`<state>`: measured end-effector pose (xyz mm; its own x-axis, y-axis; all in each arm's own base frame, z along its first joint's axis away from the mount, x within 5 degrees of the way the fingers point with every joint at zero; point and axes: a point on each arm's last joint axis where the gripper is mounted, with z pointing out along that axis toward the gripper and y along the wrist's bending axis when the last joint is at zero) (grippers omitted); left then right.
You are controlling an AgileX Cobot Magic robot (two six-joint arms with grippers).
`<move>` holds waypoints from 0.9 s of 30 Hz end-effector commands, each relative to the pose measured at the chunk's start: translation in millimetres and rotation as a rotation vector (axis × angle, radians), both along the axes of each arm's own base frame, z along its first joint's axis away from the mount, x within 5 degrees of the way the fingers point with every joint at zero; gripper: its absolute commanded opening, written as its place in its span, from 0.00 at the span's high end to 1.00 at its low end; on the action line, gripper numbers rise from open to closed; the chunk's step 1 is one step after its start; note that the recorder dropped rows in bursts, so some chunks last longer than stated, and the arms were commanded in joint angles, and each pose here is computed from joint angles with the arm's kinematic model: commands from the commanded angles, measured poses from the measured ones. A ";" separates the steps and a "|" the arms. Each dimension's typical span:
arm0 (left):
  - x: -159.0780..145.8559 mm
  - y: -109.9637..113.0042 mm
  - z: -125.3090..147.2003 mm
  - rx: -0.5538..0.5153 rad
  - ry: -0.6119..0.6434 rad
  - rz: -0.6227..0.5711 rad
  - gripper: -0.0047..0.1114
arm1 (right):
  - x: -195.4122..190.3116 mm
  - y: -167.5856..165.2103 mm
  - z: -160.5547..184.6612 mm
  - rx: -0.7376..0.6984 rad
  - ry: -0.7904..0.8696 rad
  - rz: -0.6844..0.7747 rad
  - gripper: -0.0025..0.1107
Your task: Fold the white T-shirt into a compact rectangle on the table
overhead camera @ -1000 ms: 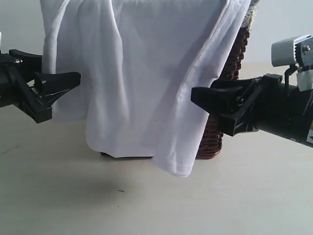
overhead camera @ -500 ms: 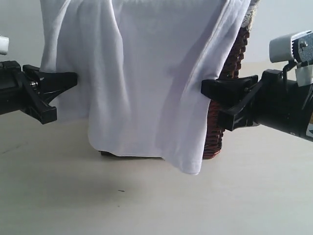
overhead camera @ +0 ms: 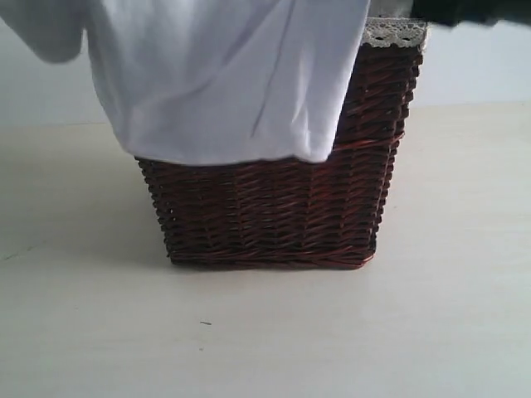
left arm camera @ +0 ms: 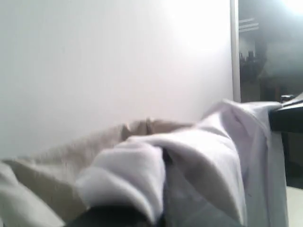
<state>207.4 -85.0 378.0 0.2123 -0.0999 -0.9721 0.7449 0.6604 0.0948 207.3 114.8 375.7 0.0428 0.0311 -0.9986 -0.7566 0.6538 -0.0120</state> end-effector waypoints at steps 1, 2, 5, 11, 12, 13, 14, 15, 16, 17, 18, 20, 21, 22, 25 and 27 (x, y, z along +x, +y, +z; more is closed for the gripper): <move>-12.9 5.9 55.3 -0.105 -0.072 0.040 0.96 | -13.4 -7.8 57.4 0.017 -0.102 -0.048 0.98; -13.7 7.5 67.9 -0.127 -0.094 0.052 0.96 | -14.7 -9.4 71.7 0.032 -0.132 -0.063 0.98; -18.1 13.1 105.1 -0.199 -0.158 0.092 0.96 | -16.1 -16.9 111.0 0.083 -0.201 -0.142 0.98; -39.9 25.8 174.4 -0.276 -0.308 0.195 0.96 | -32.1 -29.6 180.6 0.191 -0.346 -0.218 0.98; -44.6 27.7 184.0 -0.287 -0.332 0.208 0.96 | -35.6 -32.2 190.7 0.207 -0.371 -0.233 0.98; -50.0 29.5 193.7 -0.297 -0.359 0.219 0.96 | -38.4 -34.4 200.8 0.222 -0.398 -0.247 0.98; -53.7 30.3 202.5 -0.305 -0.386 0.220 0.96 | -41.6 -35.9 208.8 0.236 -0.421 -0.250 0.98; -58.3 30.9 211.3 -0.312 -0.415 0.216 0.96 | -44.8 -36.8 218.4 0.247 -0.450 -0.249 0.98; -62.9 31.4 219.6 -0.319 -0.444 0.212 0.96 | -47.5 -37.7 227.2 0.264 -0.472 -0.246 0.98; -67.6 31.9 225.9 -0.322 -0.468 0.210 0.96 | -49.7 -38.0 233.6 0.281 -0.482 -0.237 0.98; -72.8 32.1 232.4 -0.322 -0.497 0.205 0.96 | -54.0 -38.0 241.2 0.298 -0.495 -0.216 0.98; -82.3 32.5 242.2 -0.313 -0.543 0.204 0.96 | -65.8 -38.6 253.8 0.314 -0.524 -0.175 0.98; -88.4 33.4 247.0 -0.306 -0.567 0.211 0.96 | -72.4 -39.6 259.9 0.310 -0.548 -0.166 0.98; -93.9 34.2 250.7 -0.306 -0.580 0.215 0.96 | -79.3 -40.7 265.0 0.303 -0.569 -0.159 0.98; -113.5 40.6 262.0 -0.296 -0.624 0.287 0.96 | -101.6 -47.7 280.5 0.346 -0.604 -0.144 0.98; -126.9 45.5 268.7 -0.307 -0.640 0.329 0.96 | -114.9 -51.3 287.7 0.362 -0.637 -0.133 0.98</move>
<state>102.9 -48.1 635.3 0.7677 -0.1868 -0.6130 0.4182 0.8708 0.2584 115.9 72.2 649.8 0.6017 0.2715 -0.7512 -0.5947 0.7801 -0.1944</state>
